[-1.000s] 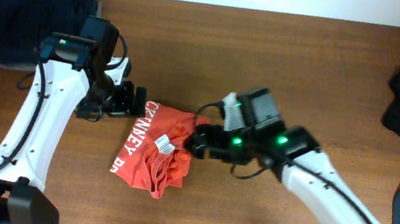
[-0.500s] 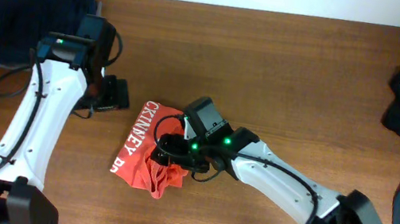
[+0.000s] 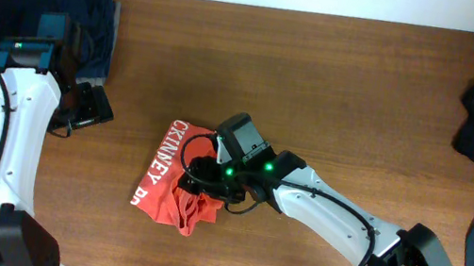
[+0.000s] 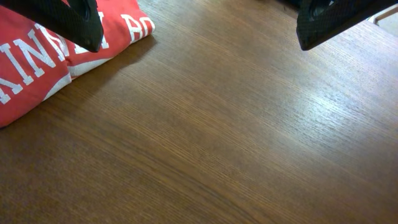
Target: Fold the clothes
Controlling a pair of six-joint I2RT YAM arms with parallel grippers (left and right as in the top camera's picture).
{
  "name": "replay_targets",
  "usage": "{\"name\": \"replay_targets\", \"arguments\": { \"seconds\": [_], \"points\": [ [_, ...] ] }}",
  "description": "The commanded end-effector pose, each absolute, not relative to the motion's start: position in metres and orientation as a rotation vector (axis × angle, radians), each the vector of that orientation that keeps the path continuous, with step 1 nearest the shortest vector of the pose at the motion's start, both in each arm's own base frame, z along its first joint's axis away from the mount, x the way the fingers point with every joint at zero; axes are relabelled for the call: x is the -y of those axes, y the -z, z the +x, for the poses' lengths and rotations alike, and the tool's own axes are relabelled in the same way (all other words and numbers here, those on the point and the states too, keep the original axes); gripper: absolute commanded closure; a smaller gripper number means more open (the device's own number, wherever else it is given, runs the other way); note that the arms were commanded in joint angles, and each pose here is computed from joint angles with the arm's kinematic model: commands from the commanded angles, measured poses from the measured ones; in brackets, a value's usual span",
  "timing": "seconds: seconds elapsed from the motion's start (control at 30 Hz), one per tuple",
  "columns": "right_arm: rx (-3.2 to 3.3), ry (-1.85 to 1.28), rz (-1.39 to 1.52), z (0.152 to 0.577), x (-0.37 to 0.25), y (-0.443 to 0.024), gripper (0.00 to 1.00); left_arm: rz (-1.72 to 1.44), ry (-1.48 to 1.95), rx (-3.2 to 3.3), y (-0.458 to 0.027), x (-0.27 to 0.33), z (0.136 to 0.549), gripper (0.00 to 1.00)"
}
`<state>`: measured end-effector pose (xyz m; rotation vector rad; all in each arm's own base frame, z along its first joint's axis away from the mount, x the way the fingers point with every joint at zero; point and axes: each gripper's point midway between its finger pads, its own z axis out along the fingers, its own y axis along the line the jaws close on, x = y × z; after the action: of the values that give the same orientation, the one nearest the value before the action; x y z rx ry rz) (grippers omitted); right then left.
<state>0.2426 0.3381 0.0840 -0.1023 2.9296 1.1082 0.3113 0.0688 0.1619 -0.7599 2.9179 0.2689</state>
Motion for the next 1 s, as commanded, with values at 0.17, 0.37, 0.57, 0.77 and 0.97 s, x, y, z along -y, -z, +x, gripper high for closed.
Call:
{"name": "replay_targets", "arguments": {
  "seconds": [0.17,0.37,0.57,0.77,0.97],
  "points": [
    [-2.898,-1.035,-0.127,0.254,-0.334,-0.118,0.24,-0.779,-0.284,-2.93,-0.15,-0.07,0.305,0.01],
    [-2.892,-1.039,-0.16,0.254,-0.338,-0.122,0.18,-0.78,-0.241,-2.945,-0.135,-0.065,0.305,0.01],
    [-2.914,-1.025,-0.151,0.255,-0.338,-0.112,0.35,-0.78,-0.241,-2.945,-0.135,-0.065,0.305,0.01],
    [-2.987,-1.008,-0.086,0.252,-0.339,-0.092,0.43,-0.78,-0.219,-2.949,-0.135,-0.062,0.305,0.01],
    [-3.019,-0.976,-0.034,0.253,-0.337,-0.08,0.43,-0.78,-0.219,-2.949,-0.135,-0.062,0.305,0.01]
  ]
}}
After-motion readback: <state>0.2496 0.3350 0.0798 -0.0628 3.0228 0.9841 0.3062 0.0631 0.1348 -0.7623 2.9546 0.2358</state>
